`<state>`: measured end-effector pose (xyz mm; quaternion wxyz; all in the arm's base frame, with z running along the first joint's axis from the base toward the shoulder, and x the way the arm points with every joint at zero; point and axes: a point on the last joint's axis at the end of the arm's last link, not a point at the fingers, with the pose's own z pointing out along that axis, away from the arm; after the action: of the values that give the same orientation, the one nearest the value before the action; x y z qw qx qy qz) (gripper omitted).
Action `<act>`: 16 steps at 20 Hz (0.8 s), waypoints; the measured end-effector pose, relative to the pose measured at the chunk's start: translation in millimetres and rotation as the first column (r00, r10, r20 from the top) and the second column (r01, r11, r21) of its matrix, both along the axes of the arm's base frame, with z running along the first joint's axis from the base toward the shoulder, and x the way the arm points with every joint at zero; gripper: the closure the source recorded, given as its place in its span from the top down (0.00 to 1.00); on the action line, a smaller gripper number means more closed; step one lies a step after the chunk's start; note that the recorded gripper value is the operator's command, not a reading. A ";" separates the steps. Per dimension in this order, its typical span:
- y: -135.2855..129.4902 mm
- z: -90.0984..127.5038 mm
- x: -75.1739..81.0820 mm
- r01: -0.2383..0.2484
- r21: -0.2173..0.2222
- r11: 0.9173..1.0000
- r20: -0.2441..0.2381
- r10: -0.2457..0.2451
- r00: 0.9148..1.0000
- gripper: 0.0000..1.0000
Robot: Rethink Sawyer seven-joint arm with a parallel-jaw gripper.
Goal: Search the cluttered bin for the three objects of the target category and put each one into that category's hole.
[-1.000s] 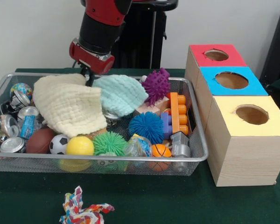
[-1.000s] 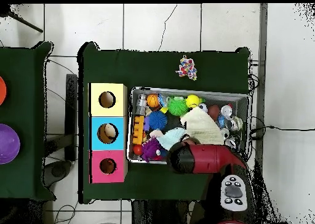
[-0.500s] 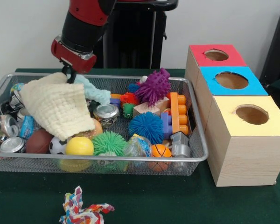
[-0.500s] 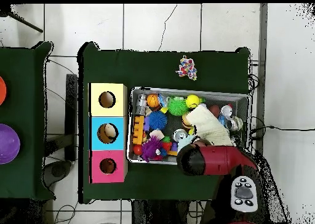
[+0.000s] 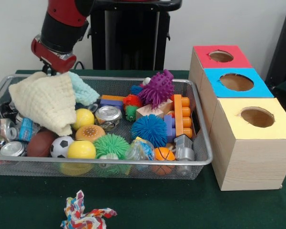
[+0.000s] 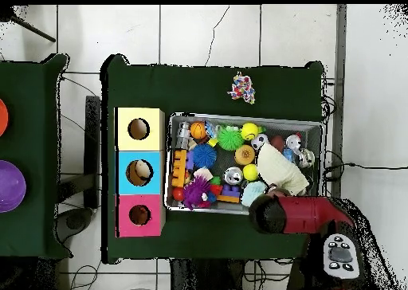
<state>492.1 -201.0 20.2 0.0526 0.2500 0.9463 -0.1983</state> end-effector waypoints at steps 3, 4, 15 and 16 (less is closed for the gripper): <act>-7.5 -2.3 -0.4 -0.004 -0.003 1.000 -0.001 0.004 1.000 0.00; -10.6 -3.0 0.2 -0.006 -0.005 1.000 0.000 0.006 1.000 0.00; -32.8 -23.5 4.8 0.057 0.079 0.995 0.038 -0.061 0.997 1.00; -34.2 -24.6 4.7 0.061 0.084 0.995 0.040 -0.064 0.997 1.00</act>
<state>496.8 -235.1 -4.4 0.0559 0.2855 0.9441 -0.1550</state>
